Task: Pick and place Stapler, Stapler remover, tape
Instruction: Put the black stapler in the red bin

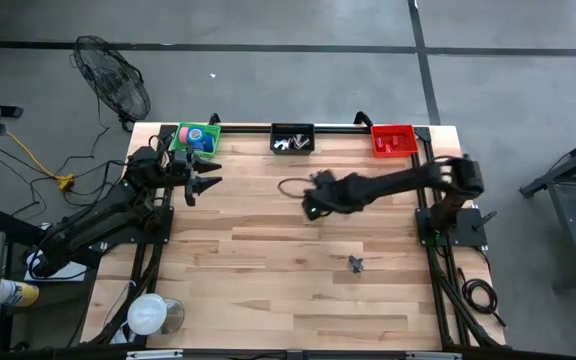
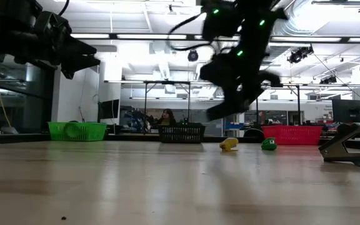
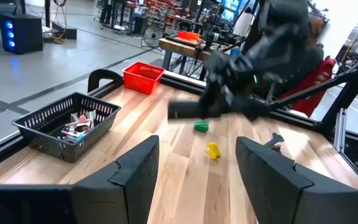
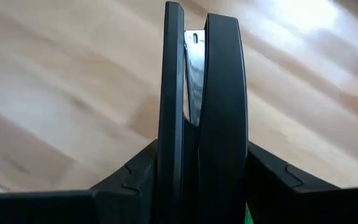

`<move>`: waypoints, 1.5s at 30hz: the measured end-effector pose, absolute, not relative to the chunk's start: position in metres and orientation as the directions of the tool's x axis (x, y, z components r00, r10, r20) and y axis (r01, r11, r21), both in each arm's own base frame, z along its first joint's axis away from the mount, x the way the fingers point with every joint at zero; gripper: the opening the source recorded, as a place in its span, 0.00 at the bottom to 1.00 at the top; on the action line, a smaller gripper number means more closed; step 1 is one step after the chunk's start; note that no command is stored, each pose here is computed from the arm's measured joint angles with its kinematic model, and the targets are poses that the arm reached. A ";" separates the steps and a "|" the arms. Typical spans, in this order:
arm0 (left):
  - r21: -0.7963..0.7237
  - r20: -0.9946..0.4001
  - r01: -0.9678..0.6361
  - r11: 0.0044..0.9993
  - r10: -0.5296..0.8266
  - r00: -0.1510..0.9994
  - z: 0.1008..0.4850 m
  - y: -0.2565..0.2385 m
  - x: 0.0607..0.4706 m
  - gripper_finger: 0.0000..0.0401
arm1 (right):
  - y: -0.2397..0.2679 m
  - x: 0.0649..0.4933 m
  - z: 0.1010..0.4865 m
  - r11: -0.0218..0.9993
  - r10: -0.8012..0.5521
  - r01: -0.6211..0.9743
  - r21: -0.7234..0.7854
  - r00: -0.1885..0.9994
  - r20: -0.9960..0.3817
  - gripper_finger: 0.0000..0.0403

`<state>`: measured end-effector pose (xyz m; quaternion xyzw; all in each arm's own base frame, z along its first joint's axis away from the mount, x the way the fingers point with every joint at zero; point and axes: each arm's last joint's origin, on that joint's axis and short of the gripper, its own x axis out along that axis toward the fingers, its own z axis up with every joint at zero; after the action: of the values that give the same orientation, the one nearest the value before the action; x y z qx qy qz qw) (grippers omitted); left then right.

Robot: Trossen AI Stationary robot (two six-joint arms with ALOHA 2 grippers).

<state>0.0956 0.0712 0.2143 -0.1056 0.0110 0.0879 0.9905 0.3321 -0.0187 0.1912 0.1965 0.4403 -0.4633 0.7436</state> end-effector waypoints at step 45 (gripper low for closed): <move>-0.209 -0.046 -0.198 0.958 0.192 0.980 0.214 0.072 0.096 0.53 | -0.201 0.188 0.247 0.740 -0.505 0.237 -0.629 -0.422 -0.753 0.41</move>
<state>0.0955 0.0718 0.2136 -0.1071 0.0128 0.0986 0.9893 0.1881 -0.2013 0.2470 -0.0871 0.7673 -0.3497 0.5305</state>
